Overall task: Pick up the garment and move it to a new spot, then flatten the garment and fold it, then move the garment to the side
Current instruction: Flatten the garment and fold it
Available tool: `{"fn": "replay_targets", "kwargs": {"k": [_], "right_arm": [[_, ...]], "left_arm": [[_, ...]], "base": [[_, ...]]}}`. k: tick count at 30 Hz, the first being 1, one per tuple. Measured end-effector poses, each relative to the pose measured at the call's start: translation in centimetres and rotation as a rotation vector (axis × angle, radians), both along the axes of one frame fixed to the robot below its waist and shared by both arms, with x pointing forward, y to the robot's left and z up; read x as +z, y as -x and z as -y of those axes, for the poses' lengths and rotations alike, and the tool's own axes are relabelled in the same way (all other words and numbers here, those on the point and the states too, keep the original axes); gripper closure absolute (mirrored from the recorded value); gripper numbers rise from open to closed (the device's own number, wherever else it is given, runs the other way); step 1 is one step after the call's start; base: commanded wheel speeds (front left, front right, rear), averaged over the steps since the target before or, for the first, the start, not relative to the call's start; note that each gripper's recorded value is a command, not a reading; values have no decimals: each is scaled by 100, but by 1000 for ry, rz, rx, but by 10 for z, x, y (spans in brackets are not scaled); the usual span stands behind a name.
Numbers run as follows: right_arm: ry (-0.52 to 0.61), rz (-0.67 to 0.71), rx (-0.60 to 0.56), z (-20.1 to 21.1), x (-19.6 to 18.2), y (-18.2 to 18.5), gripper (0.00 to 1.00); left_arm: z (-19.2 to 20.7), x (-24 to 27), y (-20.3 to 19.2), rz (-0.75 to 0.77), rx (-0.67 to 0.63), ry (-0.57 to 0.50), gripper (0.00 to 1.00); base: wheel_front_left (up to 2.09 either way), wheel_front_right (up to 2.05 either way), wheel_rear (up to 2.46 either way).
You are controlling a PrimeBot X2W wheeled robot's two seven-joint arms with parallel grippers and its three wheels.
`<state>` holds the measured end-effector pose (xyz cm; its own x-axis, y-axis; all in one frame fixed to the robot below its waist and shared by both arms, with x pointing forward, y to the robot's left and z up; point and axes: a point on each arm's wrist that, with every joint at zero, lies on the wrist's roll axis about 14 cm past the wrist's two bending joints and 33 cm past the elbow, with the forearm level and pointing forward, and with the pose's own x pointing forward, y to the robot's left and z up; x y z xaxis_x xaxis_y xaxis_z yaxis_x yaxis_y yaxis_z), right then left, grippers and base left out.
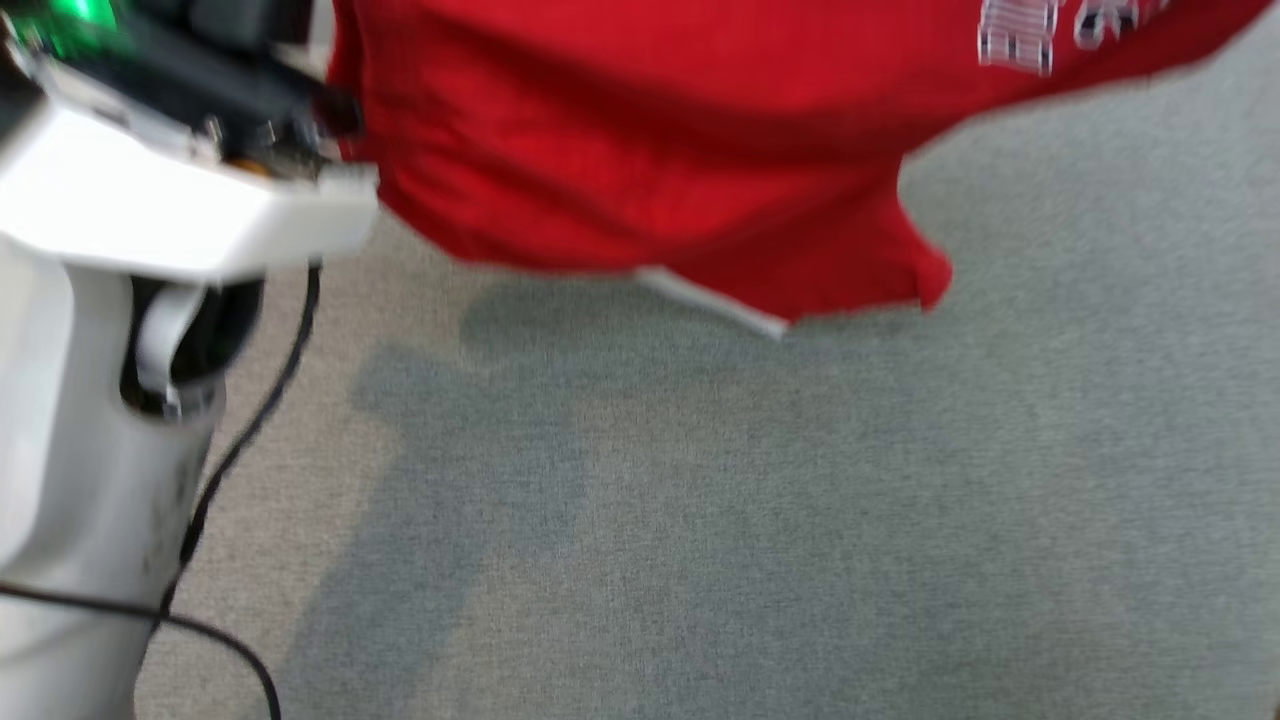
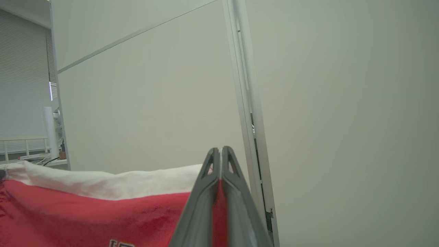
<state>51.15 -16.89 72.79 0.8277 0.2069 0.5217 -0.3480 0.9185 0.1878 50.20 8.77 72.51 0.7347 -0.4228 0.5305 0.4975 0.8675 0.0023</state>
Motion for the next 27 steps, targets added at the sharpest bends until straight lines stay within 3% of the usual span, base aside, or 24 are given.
{"fn": "replay_targets", "kwargs": {"k": [9, 15, 21, 27], "right_arm": [[-26, 3, 72, -31, 8, -90, 100], [-73, 3, 95, -53, 3, -142, 100], [-107, 30, 89, -72, 9, -165, 100], [-67, -121, 105, -93, -39, -179, 100]], "left_arm": [[3, -13, -85, -13, 16, 37, 100], [0, -47, -139, -103, 56, 73, 100], [-8, -59, -168, -182, 105, 112, 100], [-11, -97, -180, -316, 131, 132, 100]], "base": [[0, 0, 0], [0, 0, 0], [0, 0, 0], [0, 0, 0]]}}
